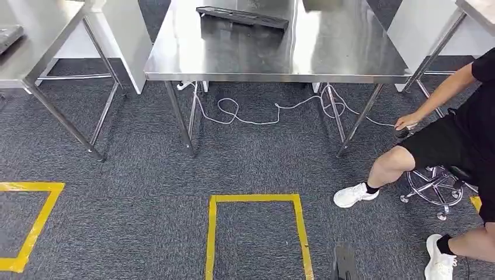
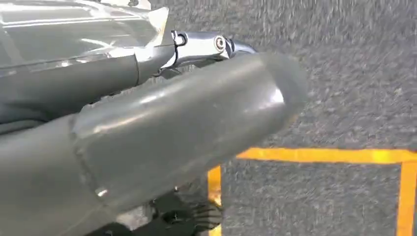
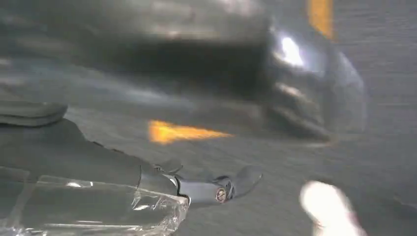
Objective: Take the parts from the cabinet and place them on the table.
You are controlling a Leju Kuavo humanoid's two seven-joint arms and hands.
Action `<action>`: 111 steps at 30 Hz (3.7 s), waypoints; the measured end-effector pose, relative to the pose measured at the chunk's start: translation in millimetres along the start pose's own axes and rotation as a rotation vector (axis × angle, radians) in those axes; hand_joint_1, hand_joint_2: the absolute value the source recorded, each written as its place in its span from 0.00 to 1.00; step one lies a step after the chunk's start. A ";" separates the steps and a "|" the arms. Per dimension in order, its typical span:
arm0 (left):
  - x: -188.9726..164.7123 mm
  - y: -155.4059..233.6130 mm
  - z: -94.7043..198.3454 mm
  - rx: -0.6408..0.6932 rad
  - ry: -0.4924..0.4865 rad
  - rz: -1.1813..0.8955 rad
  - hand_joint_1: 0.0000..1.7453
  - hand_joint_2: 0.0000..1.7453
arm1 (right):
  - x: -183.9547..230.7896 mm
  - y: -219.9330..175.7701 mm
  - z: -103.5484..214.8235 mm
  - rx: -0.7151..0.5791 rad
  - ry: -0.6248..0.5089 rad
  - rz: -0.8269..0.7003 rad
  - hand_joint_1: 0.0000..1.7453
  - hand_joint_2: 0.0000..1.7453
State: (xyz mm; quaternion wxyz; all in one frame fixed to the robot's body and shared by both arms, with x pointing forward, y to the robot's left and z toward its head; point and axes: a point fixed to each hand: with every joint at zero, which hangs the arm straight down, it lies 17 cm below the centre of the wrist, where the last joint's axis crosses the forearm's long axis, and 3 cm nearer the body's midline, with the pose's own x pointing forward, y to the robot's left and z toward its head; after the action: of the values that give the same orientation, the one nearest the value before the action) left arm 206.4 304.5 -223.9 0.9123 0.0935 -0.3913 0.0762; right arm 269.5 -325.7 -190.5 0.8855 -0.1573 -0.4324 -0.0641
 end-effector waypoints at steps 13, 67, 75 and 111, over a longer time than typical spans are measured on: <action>0.2 2.3 0.7 -0.002 -0.010 0.000 0.00 0.00 | -116.5 -6.2 45.0 0.047 0.387 0.058 0.00 0.00; 4.7 1.7 -1.6 0.014 -0.021 -0.025 0.00 0.00 | -162.7 4.1 79.1 0.156 0.564 0.249 0.00 0.00; 2.4 6.8 -1.1 0.020 -0.018 -0.031 0.00 0.00 | -165.4 11.3 84.3 0.169 0.571 0.244 0.00 0.00; -9.5 3.2 6.1 0.037 0.002 -0.032 0.00 0.00 | -173.1 5.4 88.4 0.185 0.601 0.312 0.00 0.00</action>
State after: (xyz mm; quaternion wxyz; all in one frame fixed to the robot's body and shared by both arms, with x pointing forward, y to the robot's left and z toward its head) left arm 194.9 305.6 -226.4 0.9120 0.1163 -0.3872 0.0690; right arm 98.0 -294.9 -276.7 0.9828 -0.1148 -0.1274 0.0679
